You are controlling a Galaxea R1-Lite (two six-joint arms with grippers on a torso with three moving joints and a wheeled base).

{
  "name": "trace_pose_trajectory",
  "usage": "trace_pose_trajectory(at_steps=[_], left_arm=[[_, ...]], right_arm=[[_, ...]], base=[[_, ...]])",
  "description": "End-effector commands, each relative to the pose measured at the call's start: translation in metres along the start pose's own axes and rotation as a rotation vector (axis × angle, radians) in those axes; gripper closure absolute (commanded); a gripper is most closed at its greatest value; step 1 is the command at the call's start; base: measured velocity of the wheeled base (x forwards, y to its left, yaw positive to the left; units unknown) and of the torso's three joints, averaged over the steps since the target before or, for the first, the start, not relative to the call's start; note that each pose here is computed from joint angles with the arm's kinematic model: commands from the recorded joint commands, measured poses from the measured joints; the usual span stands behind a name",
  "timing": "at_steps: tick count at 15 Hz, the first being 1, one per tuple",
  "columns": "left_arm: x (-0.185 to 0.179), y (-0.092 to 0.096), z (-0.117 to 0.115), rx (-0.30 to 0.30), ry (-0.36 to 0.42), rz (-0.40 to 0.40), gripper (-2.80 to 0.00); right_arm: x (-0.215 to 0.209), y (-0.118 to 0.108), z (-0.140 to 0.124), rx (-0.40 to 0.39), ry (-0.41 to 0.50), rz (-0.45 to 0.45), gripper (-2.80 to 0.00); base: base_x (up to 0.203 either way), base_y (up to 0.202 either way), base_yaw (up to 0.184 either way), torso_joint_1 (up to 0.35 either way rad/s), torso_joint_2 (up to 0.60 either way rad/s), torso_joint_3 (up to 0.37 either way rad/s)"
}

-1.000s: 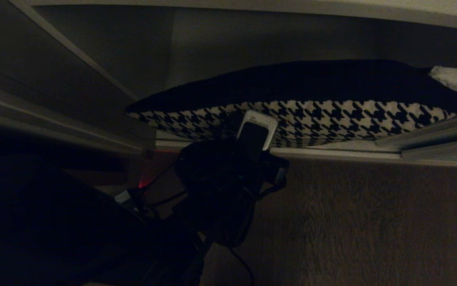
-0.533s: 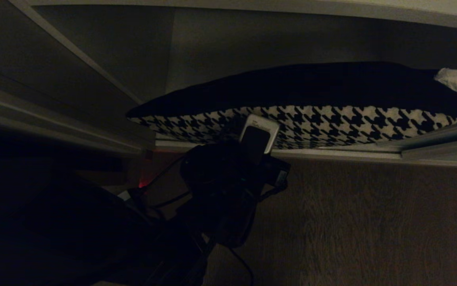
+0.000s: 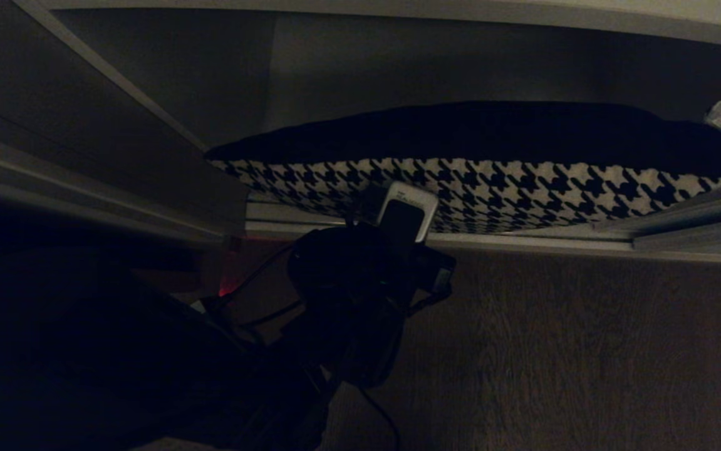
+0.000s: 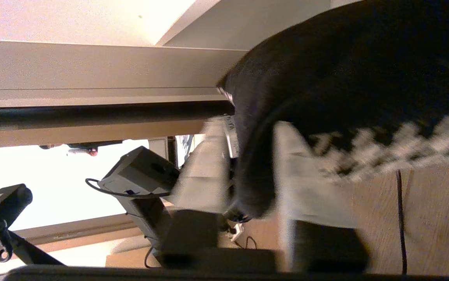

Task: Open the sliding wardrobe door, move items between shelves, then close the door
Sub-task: Place the pillow on the lower shelf

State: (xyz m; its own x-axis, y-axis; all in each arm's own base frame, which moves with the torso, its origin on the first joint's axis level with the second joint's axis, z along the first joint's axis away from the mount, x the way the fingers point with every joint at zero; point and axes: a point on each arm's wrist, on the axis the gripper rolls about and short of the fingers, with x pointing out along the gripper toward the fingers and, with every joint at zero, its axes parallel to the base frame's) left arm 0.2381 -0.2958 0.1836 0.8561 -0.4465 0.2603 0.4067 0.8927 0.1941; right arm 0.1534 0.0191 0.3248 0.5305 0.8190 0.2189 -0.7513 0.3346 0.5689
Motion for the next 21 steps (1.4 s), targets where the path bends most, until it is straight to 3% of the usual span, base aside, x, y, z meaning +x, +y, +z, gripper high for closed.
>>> trace_pose_trajectory(at_steps=[1, 4, 10, 21], left_arm=[[0.001, 0.001, 0.0, 0.0, -0.005, 0.006, 0.0], [0.012, 0.008, -0.005, 0.005, -0.008, 0.032, 0.0], [0.023, 0.014, 0.007, -0.014, -0.063, 0.049, 0.0], [0.051, 0.008, 0.017, -0.012, -0.081, 0.045, 0.0]], right_arm=[[0.0, 0.0, 0.0, 0.006, 0.005, 0.004, -2.8], [-0.001, 0.003, 0.0, -0.002, 0.001, 0.009, -2.8], [-0.005, 0.02, 0.005, -0.053, -0.024, 0.035, -2.8], [-0.016, 0.043, 0.013, -0.136, -0.074, 0.045, -2.8]], base=[[0.0, 0.0, 0.0, 0.0, 0.0, 0.0], [0.0, 0.0, 0.0, 0.0, 0.0, 0.0], [0.0, 0.0, 0.0, 0.0, 0.0, 0.0], [0.0, 0.0, 0.0, 0.0, 0.0, 0.0]])
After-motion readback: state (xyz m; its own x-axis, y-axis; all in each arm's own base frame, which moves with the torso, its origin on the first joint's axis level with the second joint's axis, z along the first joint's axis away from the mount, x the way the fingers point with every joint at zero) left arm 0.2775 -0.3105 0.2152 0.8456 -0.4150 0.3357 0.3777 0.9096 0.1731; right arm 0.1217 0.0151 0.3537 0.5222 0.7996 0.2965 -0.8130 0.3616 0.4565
